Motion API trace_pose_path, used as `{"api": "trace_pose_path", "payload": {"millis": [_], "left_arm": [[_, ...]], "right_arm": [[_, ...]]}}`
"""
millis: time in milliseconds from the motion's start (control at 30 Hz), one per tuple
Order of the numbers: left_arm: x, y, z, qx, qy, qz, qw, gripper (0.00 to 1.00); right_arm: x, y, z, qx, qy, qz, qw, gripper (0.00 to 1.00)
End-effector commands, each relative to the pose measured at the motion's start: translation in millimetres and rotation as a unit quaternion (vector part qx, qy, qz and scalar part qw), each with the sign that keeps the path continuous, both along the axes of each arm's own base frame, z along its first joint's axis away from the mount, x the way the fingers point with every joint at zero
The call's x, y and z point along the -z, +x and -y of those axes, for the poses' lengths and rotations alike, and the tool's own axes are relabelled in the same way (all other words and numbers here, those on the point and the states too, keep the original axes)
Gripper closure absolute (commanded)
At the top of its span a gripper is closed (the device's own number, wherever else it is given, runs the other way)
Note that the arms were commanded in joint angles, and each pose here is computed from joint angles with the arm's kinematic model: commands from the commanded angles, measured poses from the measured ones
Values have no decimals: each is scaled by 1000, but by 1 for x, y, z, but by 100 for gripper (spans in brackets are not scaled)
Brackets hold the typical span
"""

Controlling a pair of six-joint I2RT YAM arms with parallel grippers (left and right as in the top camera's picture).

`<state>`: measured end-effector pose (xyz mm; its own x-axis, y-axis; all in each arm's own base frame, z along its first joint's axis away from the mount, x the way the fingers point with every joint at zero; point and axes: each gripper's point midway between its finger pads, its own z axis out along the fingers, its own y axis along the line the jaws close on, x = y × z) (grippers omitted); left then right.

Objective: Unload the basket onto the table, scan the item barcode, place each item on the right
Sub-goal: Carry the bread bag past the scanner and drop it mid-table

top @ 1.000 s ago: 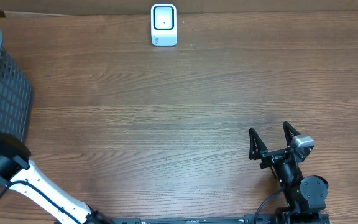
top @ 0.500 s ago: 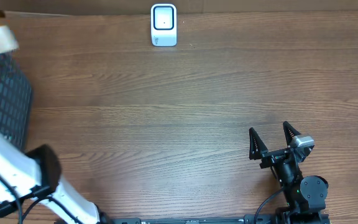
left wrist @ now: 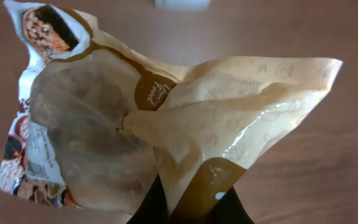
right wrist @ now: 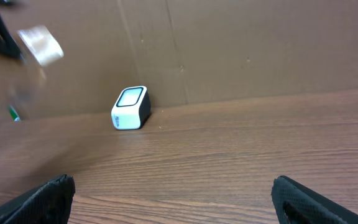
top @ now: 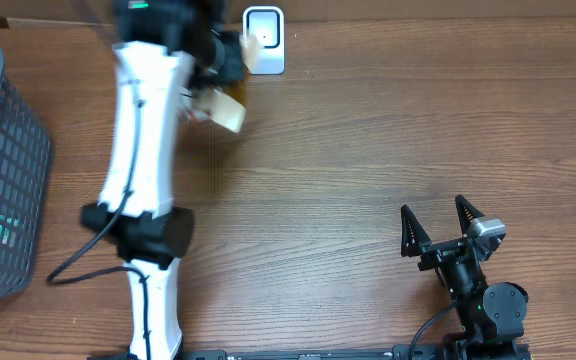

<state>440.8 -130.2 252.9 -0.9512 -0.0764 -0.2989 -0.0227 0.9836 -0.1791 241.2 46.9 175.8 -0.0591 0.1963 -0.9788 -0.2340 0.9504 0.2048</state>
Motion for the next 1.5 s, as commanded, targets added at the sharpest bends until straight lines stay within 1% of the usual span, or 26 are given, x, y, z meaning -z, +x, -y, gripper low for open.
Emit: {"api": "trace_pose_path", "payload": {"millis": [0, 167, 333, 400, 467, 567, 600, 633, 667, 700, 767, 833, 867, 933, 1033, 1167, 1200, 1267, 1367, 1433, 1467], "left_arm": [[53, -11, 13, -59, 29, -83, 994, 96], [119, -26, 34, -111, 61, -170, 977, 96], [169, -33, 59, -99, 77, -207, 970, 96], [182, -36, 74, -90, 67, -219, 969, 96], [191, -40, 93, -76, 44, -231, 969, 96], [192, -42, 115, -48, 15, -230, 972, 95], [192, -42, 122, -38, 9, -225, 974, 90], [191, -42, 127, -31, 2, -223, 974, 71], [191, -43, 132, -24, -3, -223, 975, 15], [191, -44, 134, -18, -5, -222, 975, 0], [189, -44, 137, -5, -13, -222, 975, 1], [182, -43, 141, 14, -36, -223, 974, 0], [168, -38, 141, 29, -57, -213, 975, 0], [146, -28, 135, 29, -66, -189, 979, 0], [88, -11, 110, 12, -67, -119, 991, 0], [6, 0, 53, -32, -33, -4, 999, 0], [-12, 1, 43, -20, -32, 23, 999, 0], [-49, -2, 15, -39, -31, 71, 996, 0], [-97, -12, -41, -96, -39, 126, 987, 0], [-122, -20, -88, -146, -41, 157, 976, 0], [-135, -27, -120, -182, -40, 175, 967, 0]], "right_arm": [[3, 0, -1, -2, 0, 0, 1000, 0], [3, 0, -1, -2, 0, 0, 1000, 0], [3, 0, -1, -2, 0, 0, 1000, 0], [3, 0, -1, -2, 0, 0, 1000, 0], [3, 0, -1, -2, 0, 0, 1000, 0], [3, 0, -1, -2, 0, 0, 1000, 0], [3, 0, -1, -2, 0, 0, 1000, 0], [3, 0, -1, -2, 0, 0, 1000, 0], [3, 0, -1, -2, 0, 0, 1000, 0], [3, 0, -1, -2, 0, 0, 1000, 0], [3, 0, -1, -2, 0, 0, 1000, 0], [3, 0, -1, -2, 0, 0, 1000, 0], [3, 0, -1, -2, 0, 0, 1000, 0], [3, 0, -1, -2, 0, 0, 1000, 0], [3, 0, -1, -2, 0, 0, 1000, 0], [3, 0, -1, -2, 0, 0, 1000, 0], [3, 0, -1, -2, 0, 0, 1000, 0], [3, 0, -1, -2, 0, 0, 1000, 0], [3, 0, -1, -2, 0, 0, 1000, 0], [3, 0, -1, -2, 0, 0, 1000, 0], [3, 0, -1, -2, 0, 0, 1000, 0]]}}
